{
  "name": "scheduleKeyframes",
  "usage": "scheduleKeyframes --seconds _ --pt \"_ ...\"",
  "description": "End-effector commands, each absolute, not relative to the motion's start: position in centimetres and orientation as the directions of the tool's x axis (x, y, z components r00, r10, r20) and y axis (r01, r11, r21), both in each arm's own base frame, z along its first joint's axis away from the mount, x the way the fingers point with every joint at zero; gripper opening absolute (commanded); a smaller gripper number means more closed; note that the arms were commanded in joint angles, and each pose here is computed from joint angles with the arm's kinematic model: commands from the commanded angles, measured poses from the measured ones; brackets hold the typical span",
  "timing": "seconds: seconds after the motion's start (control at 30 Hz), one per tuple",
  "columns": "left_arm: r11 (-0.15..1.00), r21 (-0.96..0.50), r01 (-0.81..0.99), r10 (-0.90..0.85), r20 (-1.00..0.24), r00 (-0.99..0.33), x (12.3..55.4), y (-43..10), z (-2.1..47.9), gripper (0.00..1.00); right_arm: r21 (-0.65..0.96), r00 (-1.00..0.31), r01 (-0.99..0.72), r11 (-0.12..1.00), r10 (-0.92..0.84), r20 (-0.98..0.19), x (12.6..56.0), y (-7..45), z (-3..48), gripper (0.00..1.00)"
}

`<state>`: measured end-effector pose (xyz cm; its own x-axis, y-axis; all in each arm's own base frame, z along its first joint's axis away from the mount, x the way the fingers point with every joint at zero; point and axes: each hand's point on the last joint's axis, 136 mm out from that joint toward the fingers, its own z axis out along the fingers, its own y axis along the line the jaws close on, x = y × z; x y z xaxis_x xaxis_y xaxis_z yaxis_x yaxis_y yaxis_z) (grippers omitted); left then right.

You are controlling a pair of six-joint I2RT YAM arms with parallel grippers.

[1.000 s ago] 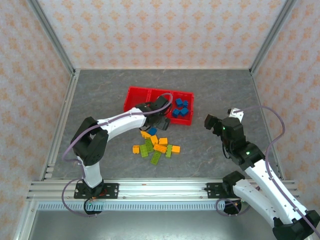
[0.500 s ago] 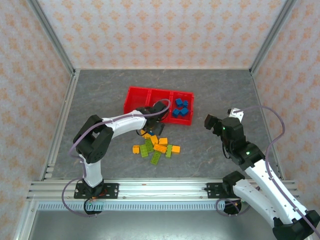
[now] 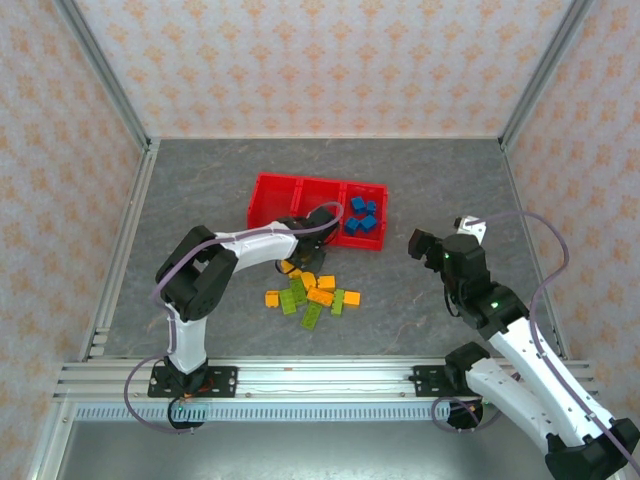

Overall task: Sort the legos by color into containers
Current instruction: Pick up the lego from the center of the table, then place the lego in the container.

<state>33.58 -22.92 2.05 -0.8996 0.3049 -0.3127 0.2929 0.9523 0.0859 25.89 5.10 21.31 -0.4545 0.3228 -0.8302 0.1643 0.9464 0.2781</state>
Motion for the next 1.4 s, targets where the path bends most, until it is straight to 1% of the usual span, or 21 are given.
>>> scheduleKeyframes --seconds 0.0,0.13,0.2,0.23,0.33,0.43,0.57,0.77,0.83,0.97,1.13,1.37 --pt "0.956 0.121 0.265 0.29 -0.285 -0.914 33.5 -21.8 0.6 0.39 0.28 -0.447 0.179 0.943 0.332 -0.831 26.0 4.9 21.0 1.0" --pt "0.962 0.118 0.248 0.273 -0.314 -0.909 33.8 -21.8 1.5 0.31 0.282 -0.447 0.178 0.943 0.333 -0.83 26.0 4.9 21.0 1.0" --pt "0.966 0.113 0.233 0.258 -0.357 -0.898 34.2 -21.9 2.7 0.25 0.282 -0.447 0.178 0.943 0.333 -0.831 26.0 4.9 21.0 1.0" --pt "0.97 0.107 0.216 0.241 -0.402 -0.883 34.6 -22.0 4.1 0.23 0.281 -0.446 0.179 0.943 0.332 -0.831 26.0 4.9 21.0 1.0" --pt "0.978 0.076 0.195 0.207 -0.497 -0.843 35.2 -22.5 7.5 0.23 0.28 -0.448 0.178 0.943 0.331 -0.83 26.0 4.9 21.0 1.0" --pt "0.982 0.032 0.189 0.174 -0.562 -0.809 35.5 -23.3 10.5 0.23 0.28 -0.448 0.178 0.943 0.331 -0.831 26.0 4.9 21.0 1.0" --pt "0.982 -0.009 0.191 0.144 -0.623 -0.769 36.3 -24.6 14.0 0.21 0.28 -0.446 0.18 0.943 0.331 -0.831 26.0 4.9 21.1 1.0" --pt "0.973 -0.086 0.215 0.09 -0.714 -0.695 39.2 -27.7 19.0 0.21 0.281 -0.444 0.181 0.943 0.333 -0.832 25.9 4.8 21.2 1.0" --pt "0.967 -0.109 0.231 0.081 -0.728 -0.681 40.5 -29.2 20.2 0.25 0.282 -0.441 0.181 0.942 0.334 -0.833 25.9 4.8 21.2 1.0" --pt "0.955 -0.151 0.257 0.065 -0.738 -0.672 42.8 -32.1 20.8 0.25 0.283 -0.439 0.181 0.942 0.335 -0.834 25.9 4.8 21.3 1.0" --pt "0.948 -0.187 0.258 0.041 -0.732 -0.68 45.5 -35.0 19.2 0.25 0.286 -0.437 0.179 0.941 0.337 -0.834 25.9 4.8 21.4 1.0" --pt "0.951 -0.212 0.226 -0.006 -0.743 -0.669 48.0 -36.7 17.3 0.25 0.285 -0.436 0.18 0.942 0.336 -0.835 25.9 4.8 21.4 1.0"
